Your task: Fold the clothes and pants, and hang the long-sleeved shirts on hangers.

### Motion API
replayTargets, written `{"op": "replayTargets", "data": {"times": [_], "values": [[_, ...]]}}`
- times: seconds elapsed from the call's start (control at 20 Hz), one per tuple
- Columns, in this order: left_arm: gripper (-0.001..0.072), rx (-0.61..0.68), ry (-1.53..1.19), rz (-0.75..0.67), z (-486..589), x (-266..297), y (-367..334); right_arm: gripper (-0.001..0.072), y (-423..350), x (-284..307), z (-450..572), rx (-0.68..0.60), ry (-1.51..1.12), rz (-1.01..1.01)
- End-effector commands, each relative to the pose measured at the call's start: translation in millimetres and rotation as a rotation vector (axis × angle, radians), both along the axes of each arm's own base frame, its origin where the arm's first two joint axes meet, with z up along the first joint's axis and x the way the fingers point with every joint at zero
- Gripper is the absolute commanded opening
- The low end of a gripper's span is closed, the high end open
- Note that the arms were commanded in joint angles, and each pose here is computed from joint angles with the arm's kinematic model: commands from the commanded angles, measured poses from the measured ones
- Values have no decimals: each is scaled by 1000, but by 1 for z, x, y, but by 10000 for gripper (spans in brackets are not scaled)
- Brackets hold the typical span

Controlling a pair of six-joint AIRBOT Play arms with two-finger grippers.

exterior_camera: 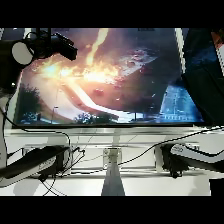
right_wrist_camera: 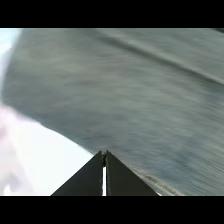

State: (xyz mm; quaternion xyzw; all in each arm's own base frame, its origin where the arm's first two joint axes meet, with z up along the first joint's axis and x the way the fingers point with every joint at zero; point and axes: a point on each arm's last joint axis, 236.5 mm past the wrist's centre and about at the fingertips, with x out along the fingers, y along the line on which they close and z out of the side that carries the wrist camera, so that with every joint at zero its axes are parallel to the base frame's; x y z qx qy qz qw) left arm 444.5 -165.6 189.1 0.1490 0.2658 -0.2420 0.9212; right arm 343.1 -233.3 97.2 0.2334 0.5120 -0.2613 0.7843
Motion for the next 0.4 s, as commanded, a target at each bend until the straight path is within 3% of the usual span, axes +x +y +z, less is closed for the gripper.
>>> {"op": "replayTargets", "data": {"times": [0.0,0.2,0.35], "values": [[26,0,-1,1,1,0,0,25,79,56,14,-99,-49,286],[26,0,-1,1,1,0,0,25,199,108,60,-329,-215,749],[26,0,-1,1,1,0,0,26,265,114,74,-345,-298,896]]}}
